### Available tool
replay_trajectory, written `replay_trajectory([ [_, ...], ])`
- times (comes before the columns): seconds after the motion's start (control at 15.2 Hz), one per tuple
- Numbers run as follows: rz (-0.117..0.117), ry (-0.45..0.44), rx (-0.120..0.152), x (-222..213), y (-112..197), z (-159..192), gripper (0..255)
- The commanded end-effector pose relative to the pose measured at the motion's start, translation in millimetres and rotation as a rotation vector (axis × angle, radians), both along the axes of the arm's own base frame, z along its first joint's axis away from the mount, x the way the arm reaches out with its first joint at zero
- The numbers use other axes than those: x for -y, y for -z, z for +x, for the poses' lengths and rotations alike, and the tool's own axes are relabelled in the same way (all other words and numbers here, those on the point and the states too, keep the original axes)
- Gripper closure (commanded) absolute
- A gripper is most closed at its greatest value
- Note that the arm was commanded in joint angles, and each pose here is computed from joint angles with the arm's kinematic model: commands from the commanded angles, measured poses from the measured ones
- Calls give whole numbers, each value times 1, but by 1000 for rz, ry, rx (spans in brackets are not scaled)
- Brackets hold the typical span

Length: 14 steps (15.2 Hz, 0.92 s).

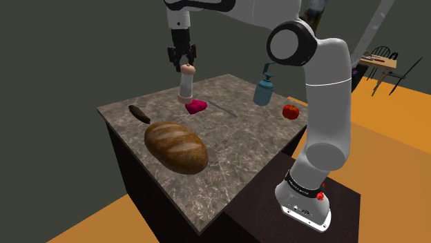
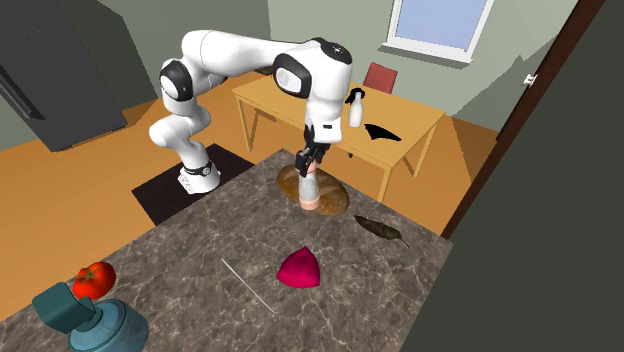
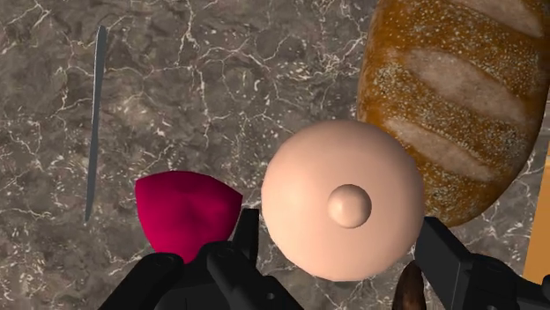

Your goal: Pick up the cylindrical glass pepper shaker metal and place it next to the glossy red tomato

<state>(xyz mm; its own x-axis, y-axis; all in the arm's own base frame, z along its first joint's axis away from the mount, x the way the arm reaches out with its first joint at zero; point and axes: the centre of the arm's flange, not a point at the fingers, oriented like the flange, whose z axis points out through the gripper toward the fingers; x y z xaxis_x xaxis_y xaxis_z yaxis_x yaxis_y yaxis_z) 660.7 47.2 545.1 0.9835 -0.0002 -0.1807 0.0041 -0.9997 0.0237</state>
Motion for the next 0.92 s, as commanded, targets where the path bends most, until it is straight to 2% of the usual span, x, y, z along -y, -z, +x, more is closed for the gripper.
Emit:
replay_trajectory([
  [0.0,0,0,0,12,-5,-8,255],
  [0.86,0,0,0,156,-5,-101,255],
])
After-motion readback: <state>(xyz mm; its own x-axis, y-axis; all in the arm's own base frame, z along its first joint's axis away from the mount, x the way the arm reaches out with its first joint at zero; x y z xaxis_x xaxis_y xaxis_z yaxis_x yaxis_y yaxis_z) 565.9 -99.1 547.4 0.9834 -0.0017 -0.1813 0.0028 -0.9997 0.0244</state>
